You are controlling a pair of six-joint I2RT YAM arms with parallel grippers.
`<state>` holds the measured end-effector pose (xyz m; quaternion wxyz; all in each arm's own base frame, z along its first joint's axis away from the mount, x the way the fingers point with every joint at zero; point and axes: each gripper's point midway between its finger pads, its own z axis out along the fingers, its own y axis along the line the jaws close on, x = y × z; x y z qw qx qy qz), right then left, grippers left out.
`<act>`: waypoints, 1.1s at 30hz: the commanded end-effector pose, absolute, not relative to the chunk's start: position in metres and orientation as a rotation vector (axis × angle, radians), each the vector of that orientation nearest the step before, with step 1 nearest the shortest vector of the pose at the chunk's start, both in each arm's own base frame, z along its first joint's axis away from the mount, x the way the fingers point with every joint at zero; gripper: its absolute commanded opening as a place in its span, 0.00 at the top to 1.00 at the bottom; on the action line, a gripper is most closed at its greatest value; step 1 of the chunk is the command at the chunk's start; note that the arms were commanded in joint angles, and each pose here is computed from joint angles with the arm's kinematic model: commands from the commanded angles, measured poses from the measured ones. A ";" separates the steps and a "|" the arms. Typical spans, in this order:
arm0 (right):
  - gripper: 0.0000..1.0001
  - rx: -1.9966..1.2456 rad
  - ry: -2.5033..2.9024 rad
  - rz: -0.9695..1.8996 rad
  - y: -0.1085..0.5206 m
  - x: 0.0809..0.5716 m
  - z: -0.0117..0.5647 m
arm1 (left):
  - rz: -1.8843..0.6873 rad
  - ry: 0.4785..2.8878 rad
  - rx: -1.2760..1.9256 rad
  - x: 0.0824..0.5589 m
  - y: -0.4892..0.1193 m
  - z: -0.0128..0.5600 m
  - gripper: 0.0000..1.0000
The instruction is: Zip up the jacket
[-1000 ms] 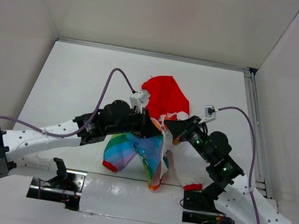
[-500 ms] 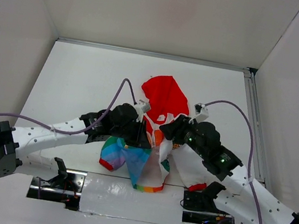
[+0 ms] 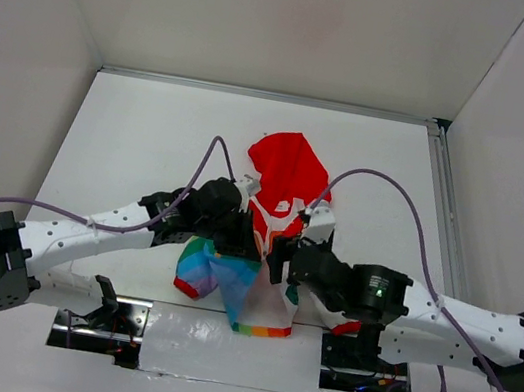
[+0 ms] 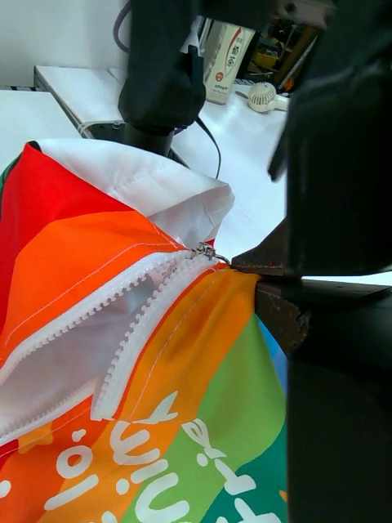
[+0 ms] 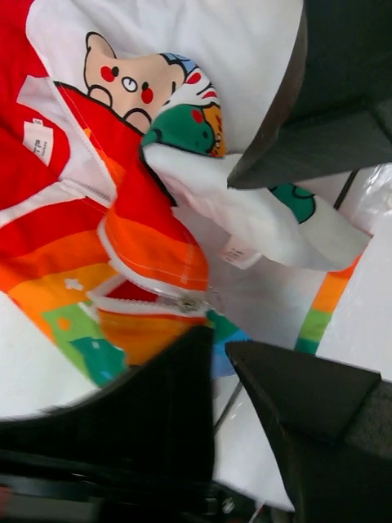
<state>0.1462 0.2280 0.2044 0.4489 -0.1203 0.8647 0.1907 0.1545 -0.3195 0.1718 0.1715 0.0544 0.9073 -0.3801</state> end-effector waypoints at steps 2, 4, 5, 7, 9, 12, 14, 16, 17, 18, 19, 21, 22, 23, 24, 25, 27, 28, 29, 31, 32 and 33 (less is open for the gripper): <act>0.25 -0.398 2.060 0.315 0.224 0.136 0.218 | -1.147 2.532 0.136 0.158 -0.325 0.201 1.00; 0.26 -0.428 2.067 0.386 0.238 0.129 0.218 | -1.142 2.540 0.132 0.158 -0.325 0.200 1.00; 0.29 -0.454 2.074 0.408 0.242 0.125 0.214 | -1.147 2.540 0.131 0.159 -0.325 0.201 1.00; 0.32 -0.467 2.090 0.467 0.250 0.119 0.210 | -1.161 2.533 0.141 0.157 -0.326 0.203 1.00; 0.34 -0.476 2.104 0.481 0.251 0.116 0.199 | -1.167 2.529 0.142 0.158 -0.326 0.205 1.00; 0.35 -0.498 2.093 0.544 0.261 0.112 0.191 | -1.180 2.529 0.158 0.156 -0.328 0.207 1.00; 0.36 -0.520 2.077 0.554 0.265 0.112 0.187 | -1.193 2.530 0.164 0.154 -0.329 0.208 1.00; 0.39 -0.549 2.065 0.531 0.268 0.114 0.181 | -1.198 2.526 0.163 0.153 -0.328 0.209 1.00; 0.40 -0.570 2.067 0.512 0.268 0.114 0.177 | -1.199 2.525 0.162 0.154 -0.328 0.209 1.00; 0.40 -0.542 2.068 0.459 0.265 0.119 0.174 | -1.203 2.522 0.167 0.153 -0.328 0.210 1.00; 0.41 -0.529 2.069 0.431 0.263 0.122 0.172 | -1.201 2.523 0.165 0.153 -0.327 0.209 1.00; 0.42 -0.513 2.066 0.368 0.258 0.128 0.168 | -1.202 2.526 0.171 0.152 -0.327 0.209 1.00; 0.42 -0.510 2.057 0.378 0.260 0.129 0.169 | -1.203 2.531 0.175 0.151 -0.327 0.208 1.00; 0.42 -0.528 2.055 0.360 0.260 0.129 0.164 | -1.203 2.532 0.178 0.151 -0.327 0.208 1.00; 0.43 -0.534 2.051 0.362 0.261 0.130 0.163 | -1.207 2.533 0.183 0.150 -0.327 0.209 1.00; 0.45 -0.528 2.037 0.382 0.265 0.130 0.165 | -1.214 2.529 0.193 0.149 -0.328 0.210 1.00; 0.46 -0.533 2.030 0.377 0.266 0.131 0.163 | -1.222 2.523 0.201 0.148 -0.327 0.211 1.00; 0.46 -0.522 2.024 0.381 0.268 0.132 0.165 | -1.222 2.521 0.200 0.148 -0.327 0.210 1.00; 0.49 -0.510 2.017 0.374 0.267 0.134 0.165 | -1.228 2.518 0.210 0.147 -0.327 0.211 1.00; 0.50 -0.488 1.995 0.361 0.266 0.139 0.168 | -1.235 2.514 0.223 0.146 -0.328 0.212 1.00; 0.50 -0.489 1.989 0.354 0.265 0.140 0.168 | -1.238 2.512 0.229 0.146 -0.328 0.213 1.00; 0.51 -0.478 1.986 0.354 0.266 0.142 0.168 | -1.240 2.513 0.229 0.146 -0.328 0.213 1.00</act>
